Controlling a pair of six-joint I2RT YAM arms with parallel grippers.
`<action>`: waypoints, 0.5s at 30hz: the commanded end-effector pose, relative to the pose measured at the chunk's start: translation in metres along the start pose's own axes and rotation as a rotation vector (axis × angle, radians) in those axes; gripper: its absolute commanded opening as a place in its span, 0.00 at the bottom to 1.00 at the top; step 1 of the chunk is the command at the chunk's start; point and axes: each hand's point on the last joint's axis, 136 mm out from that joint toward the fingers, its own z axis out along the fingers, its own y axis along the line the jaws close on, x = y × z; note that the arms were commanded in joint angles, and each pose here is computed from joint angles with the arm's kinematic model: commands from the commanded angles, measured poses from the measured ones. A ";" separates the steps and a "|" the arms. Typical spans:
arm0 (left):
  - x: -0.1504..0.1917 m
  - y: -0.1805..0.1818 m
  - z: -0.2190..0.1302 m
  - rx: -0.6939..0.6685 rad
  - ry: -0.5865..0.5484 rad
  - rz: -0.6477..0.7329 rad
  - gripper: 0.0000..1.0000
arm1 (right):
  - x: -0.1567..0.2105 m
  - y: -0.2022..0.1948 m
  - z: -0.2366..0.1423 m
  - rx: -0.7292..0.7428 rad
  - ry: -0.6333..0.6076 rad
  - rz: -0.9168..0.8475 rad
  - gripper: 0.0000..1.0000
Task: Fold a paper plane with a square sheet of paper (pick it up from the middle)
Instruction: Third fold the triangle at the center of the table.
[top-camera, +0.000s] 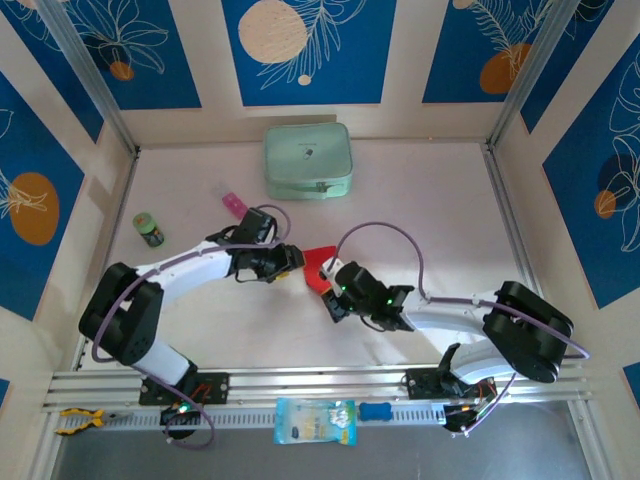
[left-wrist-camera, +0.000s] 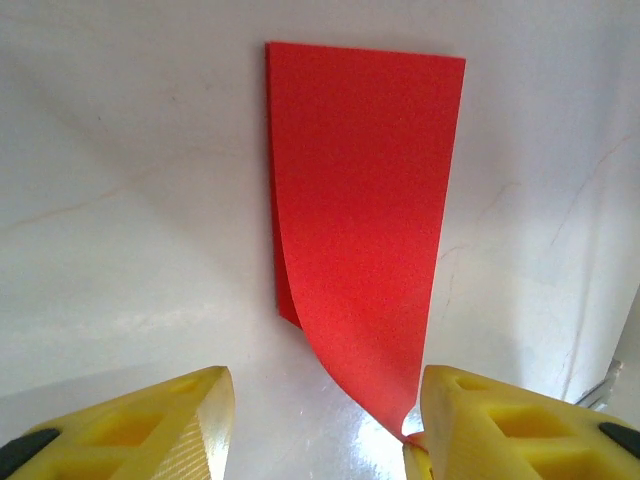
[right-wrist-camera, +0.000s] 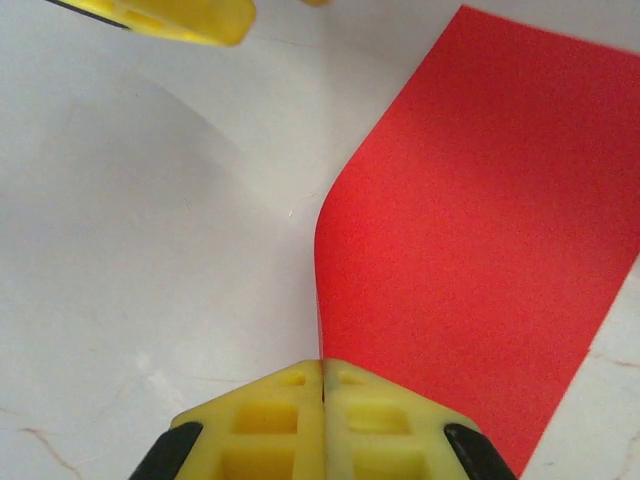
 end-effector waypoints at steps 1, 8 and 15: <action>-0.006 -0.008 -0.007 0.008 0.001 0.038 0.49 | 0.003 0.022 0.000 -0.181 0.054 0.132 0.02; -0.014 -0.034 0.005 0.083 0.053 0.088 0.35 | -0.001 0.021 0.005 -0.290 0.117 0.274 0.02; -0.023 -0.040 0.029 0.067 0.121 0.131 0.23 | -0.007 0.020 0.007 -0.402 0.162 0.407 0.02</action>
